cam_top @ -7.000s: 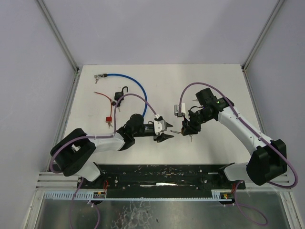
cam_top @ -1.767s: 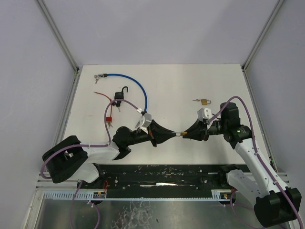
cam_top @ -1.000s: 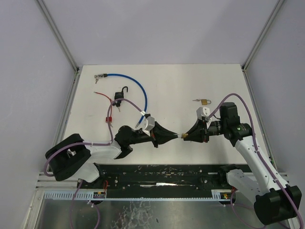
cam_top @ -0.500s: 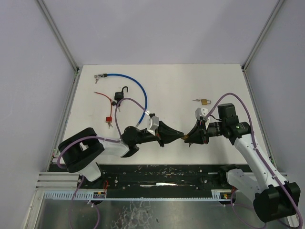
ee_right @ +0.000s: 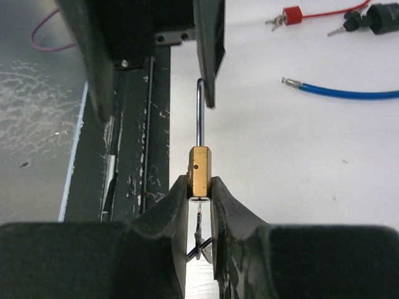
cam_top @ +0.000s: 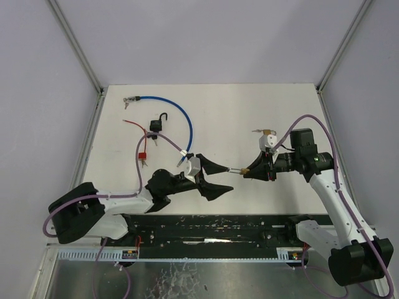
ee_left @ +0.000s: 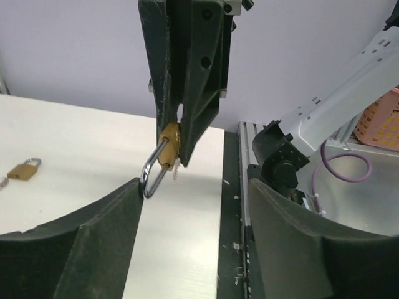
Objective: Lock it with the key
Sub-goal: Lock the lock.
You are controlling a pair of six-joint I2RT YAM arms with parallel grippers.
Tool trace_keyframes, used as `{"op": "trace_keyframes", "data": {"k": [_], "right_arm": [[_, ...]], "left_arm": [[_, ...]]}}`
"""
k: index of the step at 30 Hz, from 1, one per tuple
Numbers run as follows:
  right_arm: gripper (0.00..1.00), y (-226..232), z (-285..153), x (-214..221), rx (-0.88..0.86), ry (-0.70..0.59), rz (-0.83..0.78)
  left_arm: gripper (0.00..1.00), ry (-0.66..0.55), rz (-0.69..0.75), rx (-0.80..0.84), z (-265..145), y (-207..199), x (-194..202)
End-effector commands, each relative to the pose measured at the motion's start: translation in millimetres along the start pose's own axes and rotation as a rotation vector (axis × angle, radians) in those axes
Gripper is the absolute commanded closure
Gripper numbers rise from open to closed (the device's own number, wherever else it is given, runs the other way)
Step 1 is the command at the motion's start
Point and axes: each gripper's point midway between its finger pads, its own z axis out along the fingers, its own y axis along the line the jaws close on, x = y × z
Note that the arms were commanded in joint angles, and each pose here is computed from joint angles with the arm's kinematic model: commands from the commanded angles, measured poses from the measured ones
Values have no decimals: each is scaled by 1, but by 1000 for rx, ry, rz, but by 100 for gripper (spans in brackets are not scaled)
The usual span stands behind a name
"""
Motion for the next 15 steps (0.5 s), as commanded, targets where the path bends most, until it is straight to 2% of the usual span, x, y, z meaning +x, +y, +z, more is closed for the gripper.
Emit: {"op": "trace_keyframes", "data": {"k": [1,3,6,11,13,15], "right_arm": [[100,-6,-7,-2,19,44,-84],[100,-4,-8,1,7,60,-96],[100,-3,-8,5,-5,74,-125],[100,1,-9,10,-20,93,-136],[100,1,-9,11,-24,96,-138],[100,1,-10,13,-24,104,-139]], "left_arm": [[27,65,94,-55,-19,5,13],[15,81,139,-79,-25,10,14],[9,116,174,-117,-25,19,13],[7,171,166,-98,-18,29,13],[10,203,137,-81,-13,36,21],[17,223,98,-28,-8,36,24]]}}
